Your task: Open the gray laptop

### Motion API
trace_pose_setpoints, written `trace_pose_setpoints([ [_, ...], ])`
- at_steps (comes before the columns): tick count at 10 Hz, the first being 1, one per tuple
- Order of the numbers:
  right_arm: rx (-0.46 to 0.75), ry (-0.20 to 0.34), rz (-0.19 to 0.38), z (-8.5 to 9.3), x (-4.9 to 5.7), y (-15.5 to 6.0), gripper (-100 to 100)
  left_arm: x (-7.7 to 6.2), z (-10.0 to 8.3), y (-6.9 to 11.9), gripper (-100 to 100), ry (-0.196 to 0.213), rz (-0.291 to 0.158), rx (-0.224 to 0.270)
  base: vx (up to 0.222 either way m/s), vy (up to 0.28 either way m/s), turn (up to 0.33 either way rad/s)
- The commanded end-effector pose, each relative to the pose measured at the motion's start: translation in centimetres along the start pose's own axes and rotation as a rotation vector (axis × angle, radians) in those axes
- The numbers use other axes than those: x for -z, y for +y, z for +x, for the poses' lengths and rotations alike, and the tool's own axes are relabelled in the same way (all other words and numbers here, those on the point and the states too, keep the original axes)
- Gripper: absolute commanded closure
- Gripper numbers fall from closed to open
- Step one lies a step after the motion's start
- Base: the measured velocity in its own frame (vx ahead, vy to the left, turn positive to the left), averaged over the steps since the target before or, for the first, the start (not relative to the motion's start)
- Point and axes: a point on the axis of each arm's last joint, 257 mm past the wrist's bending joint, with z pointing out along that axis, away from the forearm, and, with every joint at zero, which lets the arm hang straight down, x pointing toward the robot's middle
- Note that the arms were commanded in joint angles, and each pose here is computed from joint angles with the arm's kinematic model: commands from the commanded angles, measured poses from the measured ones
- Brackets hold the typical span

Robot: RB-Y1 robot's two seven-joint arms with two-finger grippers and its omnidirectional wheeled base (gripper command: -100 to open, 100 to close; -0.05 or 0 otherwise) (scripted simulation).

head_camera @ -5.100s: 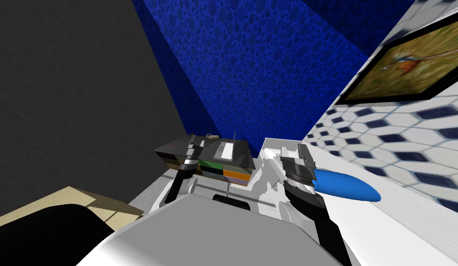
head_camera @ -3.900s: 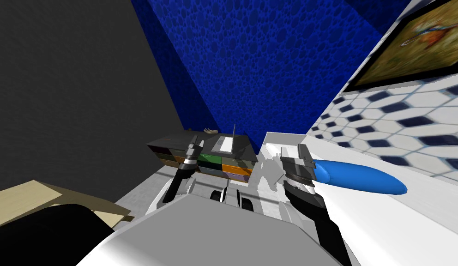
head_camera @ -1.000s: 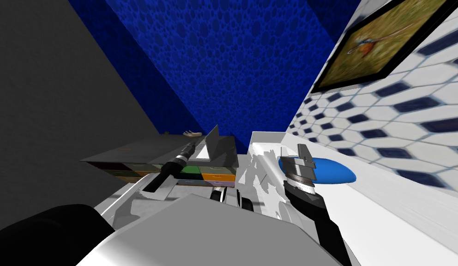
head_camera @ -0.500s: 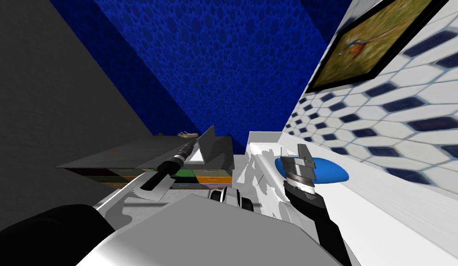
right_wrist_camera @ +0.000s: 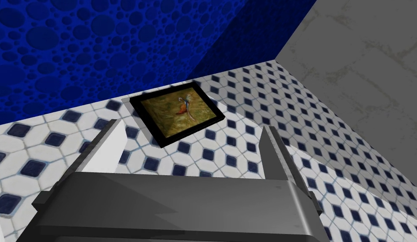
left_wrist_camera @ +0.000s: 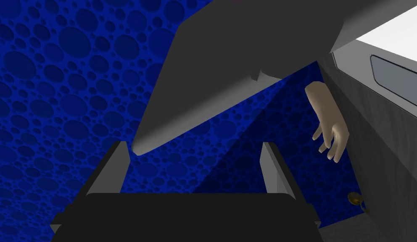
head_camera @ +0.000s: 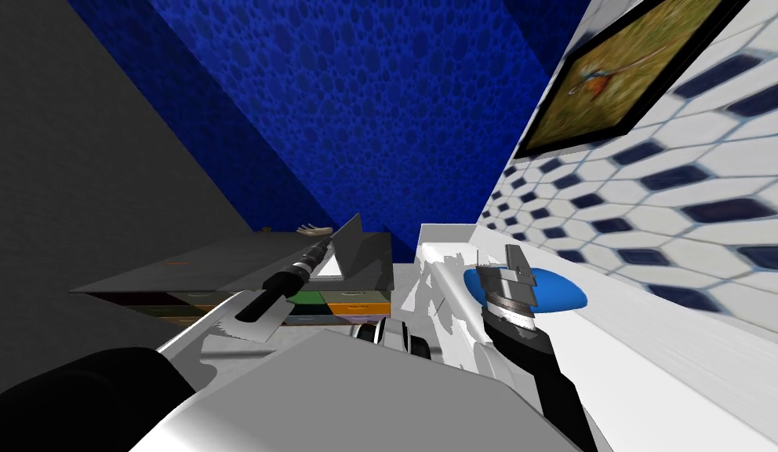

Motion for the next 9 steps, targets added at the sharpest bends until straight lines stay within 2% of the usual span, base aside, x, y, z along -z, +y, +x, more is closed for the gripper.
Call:
trace_pose_setpoints([
  [1, 0.000, 0.000, 0.000, 0.0, 0.0, 0.0, 0, 0.1, 0.0, -0.2, -100, -0.001, 0.000, -0.001, 0.054, 0.017, -0.005],
  [2, 0.000, 0.000, 0.000, 0.0, 0.0, 0.0, 0, 0.2, 0.0, -0.4, 100, -0.001, 0.003, 0.000, 0.000, 0.000, 0.000],
  [3, 0.000, 0.000, 0.000, 0.0, 0.0, 0.0, 0, -0.2, 0.4, -0.2, 100, 0.004, 0.007, 0.076, -0.029, 0.066, 0.035],
  [4, 0.000, 0.000, 0.000, 0.0, 0.0, 0.0, 0, -0.4, 0.6, 0.0, 100, 0.006, 0.008, 0.114, -0.049, 0.135, 0.030],
  [5, 0.000, 0.000, 0.000, 0.0, 0.0, 0.0, 0, -0.8, 1.1, 0.3, 100, 0.011, 0.011, 0.192, -0.068, 0.178, 0.031],
  [6, 0.000, 0.000, 0.000, 0.0, 0.0, 0.0, 0, -1.0, 1.4, 0.4, 100, 0.013, 0.013, 0.231, -0.069, 0.182, 0.026],
  [7, 0.000, 0.000, 0.000, 0.0, 0.0, 0.0, 0, -1.4, 1.9, 0.6, 100, 0.018, 0.016, 0.309, -0.068, 0.193, 0.039],
  [8, 0.000, 0.000, 0.000, 0.0, 0.0, 0.0, 0, -1.5, 2.2, 0.7, 100, 0.020, 0.018, 0.348, -0.057, 0.200, 0.027],
  [9, 0.000, 0.000, 0.000, 0.0, 0.0, 0.0, 0, -1.4, 2.0, 0.6, 100, 0.018, 0.016, 0.315, -0.023, 0.092, -0.005],
])
